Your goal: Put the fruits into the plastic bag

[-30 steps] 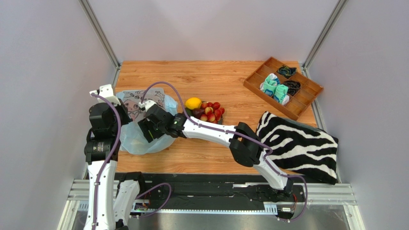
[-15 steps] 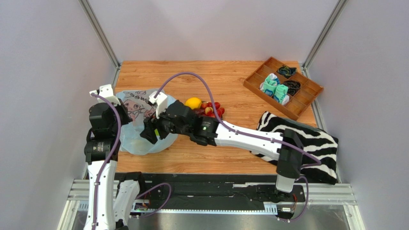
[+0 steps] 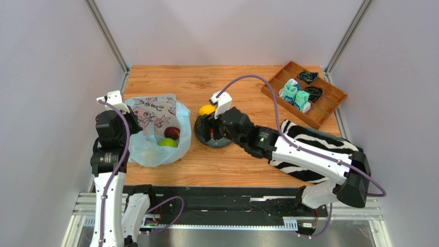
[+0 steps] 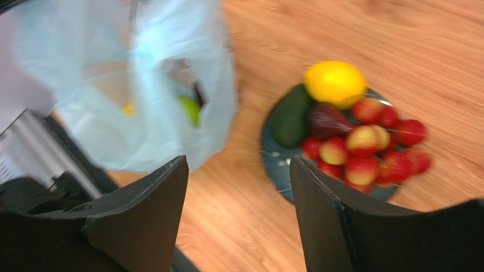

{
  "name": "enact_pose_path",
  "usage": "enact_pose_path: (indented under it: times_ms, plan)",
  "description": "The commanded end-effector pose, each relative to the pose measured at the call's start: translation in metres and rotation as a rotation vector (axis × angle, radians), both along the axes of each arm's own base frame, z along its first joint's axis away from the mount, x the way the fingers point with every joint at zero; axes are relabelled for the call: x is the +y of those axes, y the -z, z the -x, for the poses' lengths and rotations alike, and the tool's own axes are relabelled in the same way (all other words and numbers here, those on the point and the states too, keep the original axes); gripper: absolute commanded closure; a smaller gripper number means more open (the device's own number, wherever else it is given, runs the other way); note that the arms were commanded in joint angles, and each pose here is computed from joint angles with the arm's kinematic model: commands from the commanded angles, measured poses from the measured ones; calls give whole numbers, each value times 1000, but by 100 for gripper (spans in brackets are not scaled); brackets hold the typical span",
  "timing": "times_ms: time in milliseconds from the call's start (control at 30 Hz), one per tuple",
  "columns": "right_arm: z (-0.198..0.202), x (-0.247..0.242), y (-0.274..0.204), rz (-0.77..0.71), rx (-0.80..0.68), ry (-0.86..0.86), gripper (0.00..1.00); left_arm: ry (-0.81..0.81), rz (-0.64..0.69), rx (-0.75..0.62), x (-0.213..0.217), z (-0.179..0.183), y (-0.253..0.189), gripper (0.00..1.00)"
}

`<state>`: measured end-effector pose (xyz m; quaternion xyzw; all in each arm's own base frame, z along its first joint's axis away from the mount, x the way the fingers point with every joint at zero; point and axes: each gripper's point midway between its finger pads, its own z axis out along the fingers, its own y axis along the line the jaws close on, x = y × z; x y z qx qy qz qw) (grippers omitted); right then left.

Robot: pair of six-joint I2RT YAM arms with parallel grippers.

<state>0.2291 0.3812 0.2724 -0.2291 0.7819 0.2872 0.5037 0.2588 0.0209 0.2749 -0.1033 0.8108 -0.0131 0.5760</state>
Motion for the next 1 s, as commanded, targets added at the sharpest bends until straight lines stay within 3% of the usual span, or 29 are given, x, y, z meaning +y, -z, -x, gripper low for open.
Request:
enact_pose_path:
  times_ms: [0,200,400,667,967]
  plan:
    - [-42,-40,7,6,30,171,31,19,8,-25,-4,-3,-5,100]
    - [-90,-50,50,233,61,215,31,17,8,-21,-4,-3,-4,100]
    - [-129,-35,74,339,71,224,35,20,9,-17,-4,-4,-3,100]
    - [-140,-7,94,398,57,101,38,25,10,-14,-5,-5,-2,100]
    - [-147,1,132,580,59,-23,36,29,11,-14,-5,-5,-2,100]
